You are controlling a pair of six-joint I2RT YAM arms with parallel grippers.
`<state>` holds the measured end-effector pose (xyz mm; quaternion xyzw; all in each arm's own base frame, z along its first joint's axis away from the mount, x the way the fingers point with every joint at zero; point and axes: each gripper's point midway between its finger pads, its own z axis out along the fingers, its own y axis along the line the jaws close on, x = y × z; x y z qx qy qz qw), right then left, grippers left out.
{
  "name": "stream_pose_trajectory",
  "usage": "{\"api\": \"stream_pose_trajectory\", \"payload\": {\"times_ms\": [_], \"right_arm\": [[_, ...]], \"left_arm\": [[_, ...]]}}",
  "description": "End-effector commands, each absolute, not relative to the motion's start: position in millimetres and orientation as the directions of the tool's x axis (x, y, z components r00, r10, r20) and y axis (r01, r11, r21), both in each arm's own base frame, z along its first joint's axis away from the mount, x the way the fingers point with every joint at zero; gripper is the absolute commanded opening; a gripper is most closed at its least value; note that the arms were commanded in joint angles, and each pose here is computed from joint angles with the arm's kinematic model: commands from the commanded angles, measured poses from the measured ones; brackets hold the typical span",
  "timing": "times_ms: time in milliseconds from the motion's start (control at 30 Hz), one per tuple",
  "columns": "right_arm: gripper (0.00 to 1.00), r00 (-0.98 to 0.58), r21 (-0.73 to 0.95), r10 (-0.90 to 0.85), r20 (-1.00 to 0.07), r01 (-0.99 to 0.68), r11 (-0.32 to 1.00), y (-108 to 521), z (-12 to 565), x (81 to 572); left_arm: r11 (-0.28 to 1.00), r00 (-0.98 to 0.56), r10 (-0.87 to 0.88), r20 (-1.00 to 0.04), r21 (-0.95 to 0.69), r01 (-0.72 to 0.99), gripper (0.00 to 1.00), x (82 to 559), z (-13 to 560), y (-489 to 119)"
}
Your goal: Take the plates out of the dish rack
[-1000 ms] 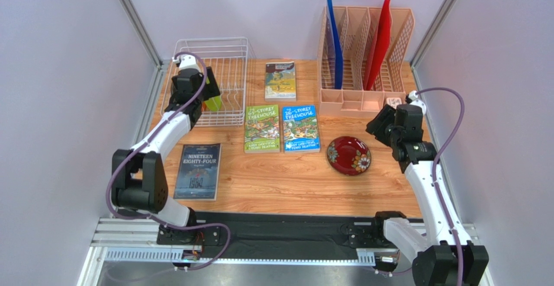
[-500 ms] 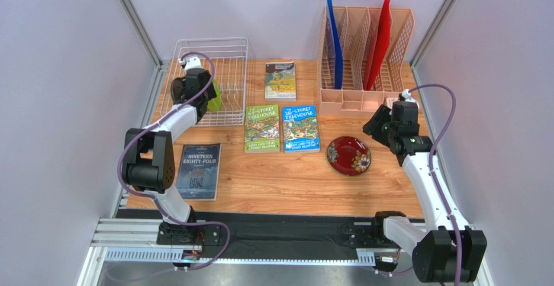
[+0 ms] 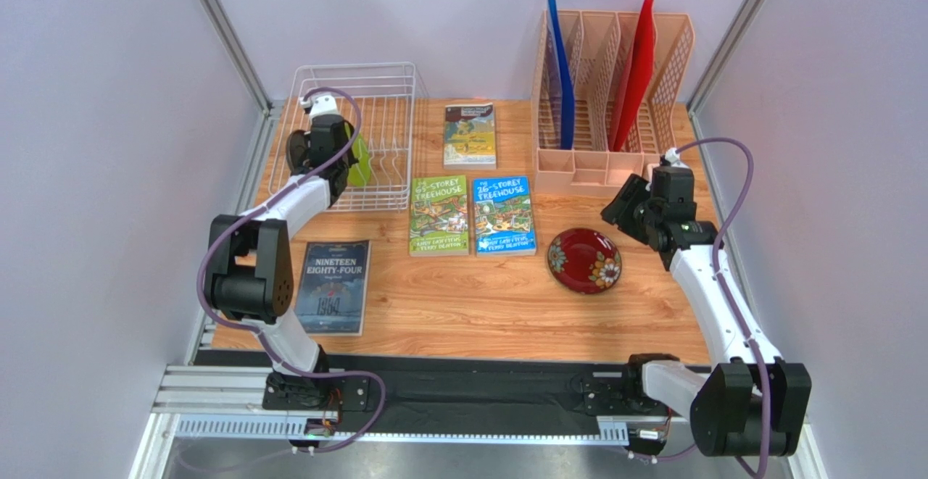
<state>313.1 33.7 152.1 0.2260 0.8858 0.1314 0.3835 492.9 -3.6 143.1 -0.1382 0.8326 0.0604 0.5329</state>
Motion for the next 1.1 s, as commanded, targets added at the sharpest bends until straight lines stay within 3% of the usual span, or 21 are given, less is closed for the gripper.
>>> {"api": "stream_pose_trajectory", "payload": {"times_ms": [0, 300, 633, 867, 1067], "right_arm": [[0.54, -0.585, 0.414, 0.479, -0.654, 0.254, 0.874, 35, 161, 324], [0.56, -0.601, 0.405, 0.467, -0.649, 0.246, 0.88, 36, 156, 321], [0.56, -0.621, 0.412, 0.457, -0.637, 0.227, 0.882, 40, 155, 316], [0.59, -0.599, 0.479, 0.436, -0.672, 0.097, 0.872, 59, 185, 313], [0.59, -0.611, 0.557, 0.386, -0.691, -0.11, 0.823, 102, 214, 306]], "left_arm": [[0.966, -0.338, -0.121, -0.933, -0.033, -0.255, 0.0, 497, 168, -16], [0.91, -0.307, 0.16, -0.938, 0.26, -0.322, 0.0, 481, 215, -36], [0.846, -0.236, 0.205, -0.95, 0.294, -0.445, 0.0, 450, 271, -23], [0.918, -0.156, 0.107, -0.982, 0.157, -0.364, 0.0, 416, 320, -34], [0.991, -0.219, -0.133, -0.967, -0.126, -0.046, 0.0, 386, 304, -93]]}}
